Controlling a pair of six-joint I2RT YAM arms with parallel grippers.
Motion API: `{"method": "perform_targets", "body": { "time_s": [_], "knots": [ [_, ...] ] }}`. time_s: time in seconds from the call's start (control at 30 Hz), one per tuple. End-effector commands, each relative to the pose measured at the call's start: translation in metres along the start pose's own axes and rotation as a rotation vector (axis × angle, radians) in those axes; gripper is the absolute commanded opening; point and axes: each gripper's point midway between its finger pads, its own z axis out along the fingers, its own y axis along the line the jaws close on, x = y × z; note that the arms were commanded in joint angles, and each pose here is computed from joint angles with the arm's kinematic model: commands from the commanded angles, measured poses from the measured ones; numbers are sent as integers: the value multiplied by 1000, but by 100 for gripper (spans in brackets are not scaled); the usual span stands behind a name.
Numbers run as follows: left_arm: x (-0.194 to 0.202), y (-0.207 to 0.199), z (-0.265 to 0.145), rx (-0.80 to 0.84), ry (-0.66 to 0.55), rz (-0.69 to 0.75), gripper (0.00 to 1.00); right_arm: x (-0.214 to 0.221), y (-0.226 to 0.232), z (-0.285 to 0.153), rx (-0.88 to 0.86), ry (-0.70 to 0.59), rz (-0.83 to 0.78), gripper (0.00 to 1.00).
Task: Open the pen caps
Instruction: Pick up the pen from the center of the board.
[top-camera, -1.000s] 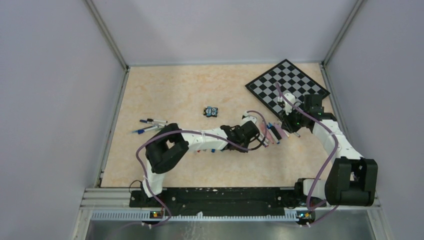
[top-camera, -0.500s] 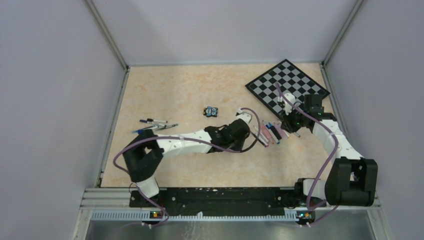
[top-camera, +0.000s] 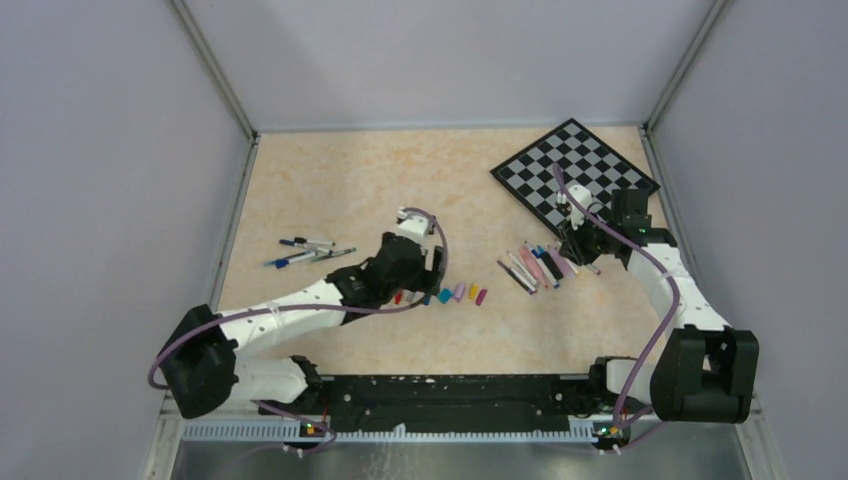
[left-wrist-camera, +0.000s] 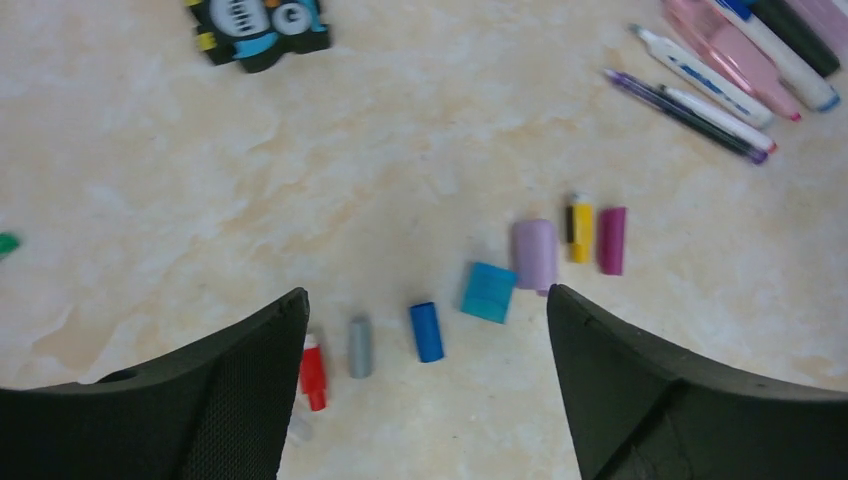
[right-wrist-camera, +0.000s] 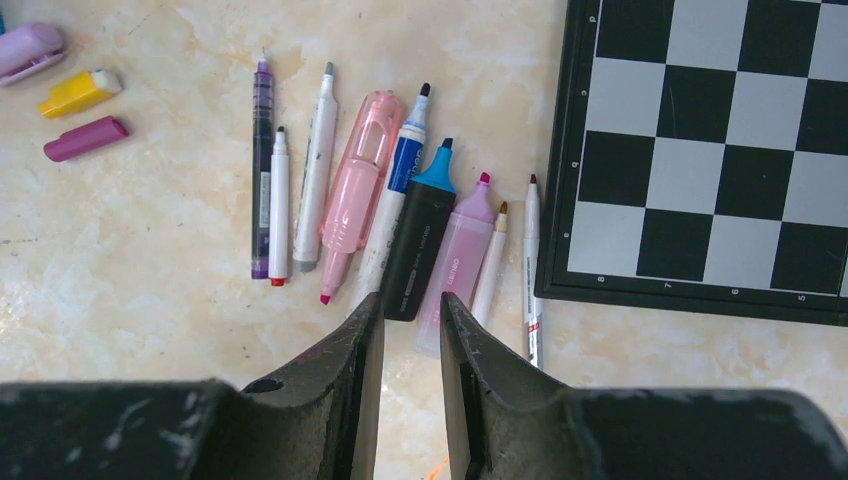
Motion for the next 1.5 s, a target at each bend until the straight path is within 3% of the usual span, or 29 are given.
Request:
{"method": "perform_targets", "body": {
  "time_s": [0.0, 0.17, 0.6, 0.83, 1.03, 1.13, 1.47],
  "knots": [
    [-25, 44, -9, -37, -109, -160, 96, -19, -2, -10, 2, -62, -44, 26],
    [-32, 93, -15, -125, -178, -331, 99, -19, 0, -10, -4, -66, -47, 26],
    [-38, 196, -14, -383, -145, -624, 98, -21, 1, -12, -7, -75, -55, 26],
    [-41, 241, -4, -497, -105, -804, 88, -21, 2, -12, -7, -74, -57, 26],
    [-28, 278, 5, -678, 44, -932, 59, -20, 2, -12, -8, -73, -58, 26],
    [-13, 291, 13, -751, 135, -975, 52, -20, 2, -12, -7, -73, -60, 26],
    [-1, 318, 20, -845, 158, -1019, 45, -19, 0, -12, -3, -68, -62, 26]
  ]
}}
